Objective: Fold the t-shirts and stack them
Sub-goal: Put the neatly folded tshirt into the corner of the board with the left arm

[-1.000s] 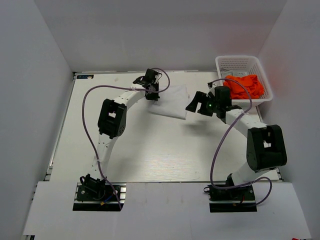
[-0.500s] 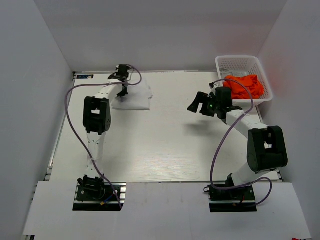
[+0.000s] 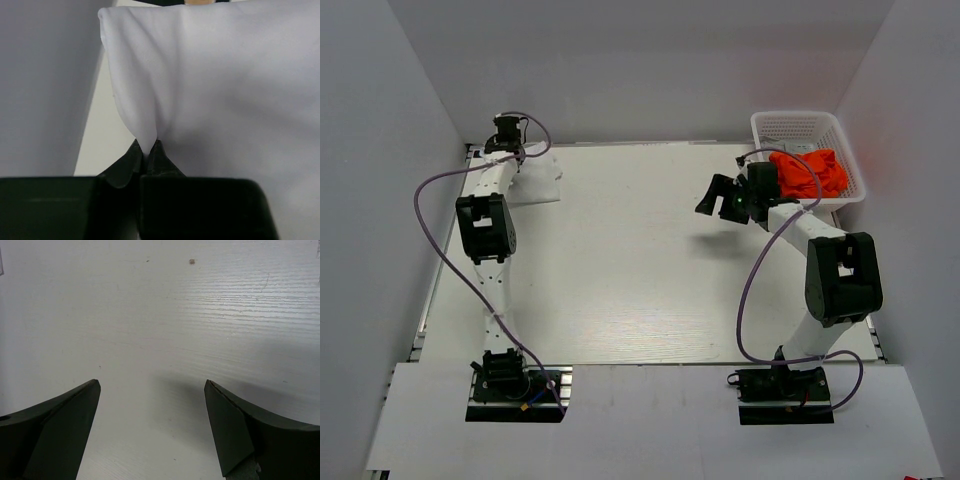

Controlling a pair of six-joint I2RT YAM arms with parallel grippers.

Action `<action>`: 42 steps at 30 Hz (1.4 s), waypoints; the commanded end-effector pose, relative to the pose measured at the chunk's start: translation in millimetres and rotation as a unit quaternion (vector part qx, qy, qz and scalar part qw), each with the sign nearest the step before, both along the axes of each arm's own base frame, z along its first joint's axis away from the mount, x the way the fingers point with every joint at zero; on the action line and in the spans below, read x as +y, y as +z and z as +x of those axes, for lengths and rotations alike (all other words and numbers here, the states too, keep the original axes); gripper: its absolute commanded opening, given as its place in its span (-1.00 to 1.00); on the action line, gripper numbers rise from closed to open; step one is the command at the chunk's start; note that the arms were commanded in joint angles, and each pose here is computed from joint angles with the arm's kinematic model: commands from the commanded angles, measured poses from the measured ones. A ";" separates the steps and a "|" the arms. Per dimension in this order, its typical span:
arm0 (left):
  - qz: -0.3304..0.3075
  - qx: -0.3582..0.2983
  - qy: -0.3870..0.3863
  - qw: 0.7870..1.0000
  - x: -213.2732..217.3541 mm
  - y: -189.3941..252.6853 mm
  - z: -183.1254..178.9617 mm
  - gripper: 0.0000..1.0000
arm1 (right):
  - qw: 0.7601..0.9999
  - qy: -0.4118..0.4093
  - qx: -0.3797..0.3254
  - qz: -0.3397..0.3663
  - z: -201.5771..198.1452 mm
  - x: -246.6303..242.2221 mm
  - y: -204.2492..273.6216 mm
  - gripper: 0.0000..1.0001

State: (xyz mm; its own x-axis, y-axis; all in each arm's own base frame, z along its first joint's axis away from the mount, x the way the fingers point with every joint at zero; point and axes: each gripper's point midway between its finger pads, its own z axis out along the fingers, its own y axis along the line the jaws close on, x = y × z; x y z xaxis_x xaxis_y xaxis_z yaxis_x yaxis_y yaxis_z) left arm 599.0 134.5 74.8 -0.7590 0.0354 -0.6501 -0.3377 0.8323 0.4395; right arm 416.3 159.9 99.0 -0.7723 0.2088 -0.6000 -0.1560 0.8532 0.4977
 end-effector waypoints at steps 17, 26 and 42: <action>0.114 -0.099 0.023 0.988 50.2 78.6 28.8 1.00 | 0.999 -0.016 -0.009 -0.041 -7.1 -16.9 16.7 0.81; -0.104 -0.216 -0.058 0.969 -39.6 174.5 20.6 1.00 | 0.997 -0.013 -0.072 -0.014 -22.8 -15.1 47.7 0.81; -0.353 -0.107 -0.297 0.881 -361.7 76.7 -235.3 1.00 | 0.989 0.006 -0.147 0.031 -97.5 -18.3 57.7 0.81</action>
State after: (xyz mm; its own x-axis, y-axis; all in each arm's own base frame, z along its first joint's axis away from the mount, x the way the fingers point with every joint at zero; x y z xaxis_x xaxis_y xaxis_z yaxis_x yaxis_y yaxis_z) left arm 401.1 -235.6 156.6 -0.5735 -0.0421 -0.8182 0.2508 0.9417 -0.2243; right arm 321.9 137.7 138.8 -0.6423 0.2597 -0.7212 -0.2215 0.8379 0.4989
